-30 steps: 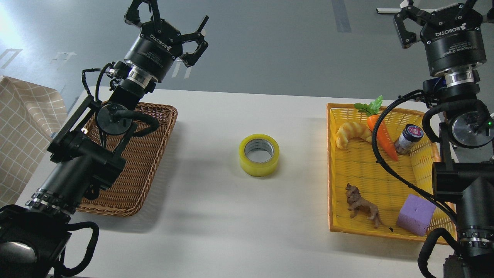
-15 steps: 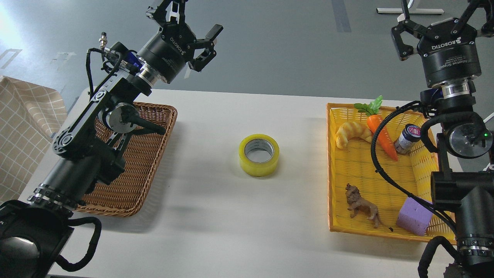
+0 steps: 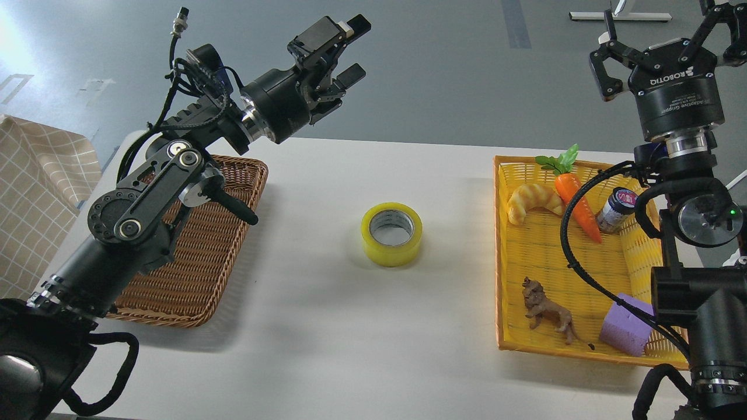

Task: Place and transfer tape with both arms
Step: 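Swing the left gripper out and reach toward the tape roll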

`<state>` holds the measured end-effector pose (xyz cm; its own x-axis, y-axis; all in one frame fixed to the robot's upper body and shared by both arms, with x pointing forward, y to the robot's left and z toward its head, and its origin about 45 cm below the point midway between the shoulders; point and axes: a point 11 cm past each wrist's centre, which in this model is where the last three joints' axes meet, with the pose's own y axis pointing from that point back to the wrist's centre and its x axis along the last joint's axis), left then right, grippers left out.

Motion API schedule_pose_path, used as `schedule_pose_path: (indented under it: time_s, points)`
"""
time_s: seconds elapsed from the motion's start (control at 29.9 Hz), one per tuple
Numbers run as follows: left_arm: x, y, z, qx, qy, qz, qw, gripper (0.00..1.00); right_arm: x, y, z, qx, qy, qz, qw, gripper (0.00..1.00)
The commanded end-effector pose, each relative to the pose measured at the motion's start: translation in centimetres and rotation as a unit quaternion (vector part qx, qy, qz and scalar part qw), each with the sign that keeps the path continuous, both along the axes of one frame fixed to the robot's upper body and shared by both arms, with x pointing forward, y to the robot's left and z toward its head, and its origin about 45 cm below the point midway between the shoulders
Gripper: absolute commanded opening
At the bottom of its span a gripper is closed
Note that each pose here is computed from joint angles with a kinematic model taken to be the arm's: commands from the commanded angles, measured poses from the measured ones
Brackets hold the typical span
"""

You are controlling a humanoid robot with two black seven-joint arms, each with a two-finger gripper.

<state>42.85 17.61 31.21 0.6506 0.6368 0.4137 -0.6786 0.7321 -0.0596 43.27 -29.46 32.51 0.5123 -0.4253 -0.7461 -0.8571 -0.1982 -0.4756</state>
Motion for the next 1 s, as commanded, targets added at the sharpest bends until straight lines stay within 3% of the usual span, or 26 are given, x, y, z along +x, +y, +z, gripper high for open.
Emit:
schedule_pose_path:
  time_s: [0.0, 0.47, 0.64, 0.97]
  points:
    - [-0.4, -0.4, -1.6, 0.08, -0.01, -0.013, 0.997, 0.98, 0.0, 0.0, 0.0, -0.001, 0.001, 0.0, 1.0, 1.0]
    - [-1.1, 0.7, -6.0, 0.236, -0.005, -0.005, 0.972, 0.98, 0.0, 0.2, -0.2, -0.002, 0.002, 0.003, 1.0, 1.0]
    - [-1.6, -0.5, -7.5, 0.349, -0.052, -0.042, 0.935, 0.98, 0.0, 0.2, -0.1, -0.002, 0.002, 0.003, 1.0, 1.0]
    - [-0.9, 0.4, -9.3, 0.495, -0.076, -0.008, 0.866, 0.98, 0.0, 0.2, -0.3, -0.002, 0.006, 0.003, 1.0, 1.0]
